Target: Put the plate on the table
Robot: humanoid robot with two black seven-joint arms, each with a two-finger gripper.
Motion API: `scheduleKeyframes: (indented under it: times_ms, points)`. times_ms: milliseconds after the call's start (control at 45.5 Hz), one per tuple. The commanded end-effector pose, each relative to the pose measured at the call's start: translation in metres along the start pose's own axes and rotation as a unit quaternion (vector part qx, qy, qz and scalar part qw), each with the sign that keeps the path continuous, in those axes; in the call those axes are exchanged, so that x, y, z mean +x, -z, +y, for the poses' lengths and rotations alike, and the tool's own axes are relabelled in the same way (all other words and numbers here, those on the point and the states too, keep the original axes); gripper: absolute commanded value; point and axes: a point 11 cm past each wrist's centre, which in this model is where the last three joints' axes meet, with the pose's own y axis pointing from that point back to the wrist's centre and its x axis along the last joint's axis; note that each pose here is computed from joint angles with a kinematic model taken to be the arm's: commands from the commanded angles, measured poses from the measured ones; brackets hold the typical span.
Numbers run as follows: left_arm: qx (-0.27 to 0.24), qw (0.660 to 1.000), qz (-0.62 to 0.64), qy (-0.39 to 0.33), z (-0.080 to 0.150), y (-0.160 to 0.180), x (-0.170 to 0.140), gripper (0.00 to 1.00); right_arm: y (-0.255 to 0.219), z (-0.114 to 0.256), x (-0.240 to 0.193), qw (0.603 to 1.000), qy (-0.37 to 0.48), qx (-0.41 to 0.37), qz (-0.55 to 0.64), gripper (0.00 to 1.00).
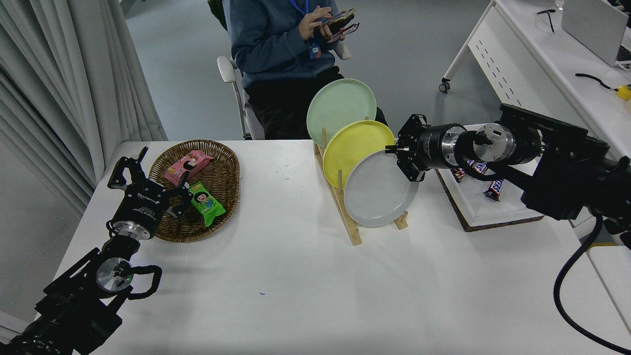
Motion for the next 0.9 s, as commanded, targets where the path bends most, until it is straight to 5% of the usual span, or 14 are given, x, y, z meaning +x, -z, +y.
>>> scheduleKeyframes:
  times_ms: [0, 527, 879]
  points:
    - [0.000, 1.000, 0.000, 0.000, 0.000, 0.000, 0.000, 1.00, 0.028, 0.015, -0.014, 0.999, 0.023, 0.023, -0.005, 0.00]
    - [-0.001, 1.000, 0.000, 0.000, 0.000, 0.000, 0.000, 1.00, 0.058, 0.045, -0.053, 0.994, 0.084, 0.026, -0.072, 0.00]
    - [0.000, 1.000, 0.000, 0.000, 0.000, 0.000, 0.000, 1.00, 0.038, 0.028, -0.091, 0.988, 0.105, -0.012, -0.109, 0.00]
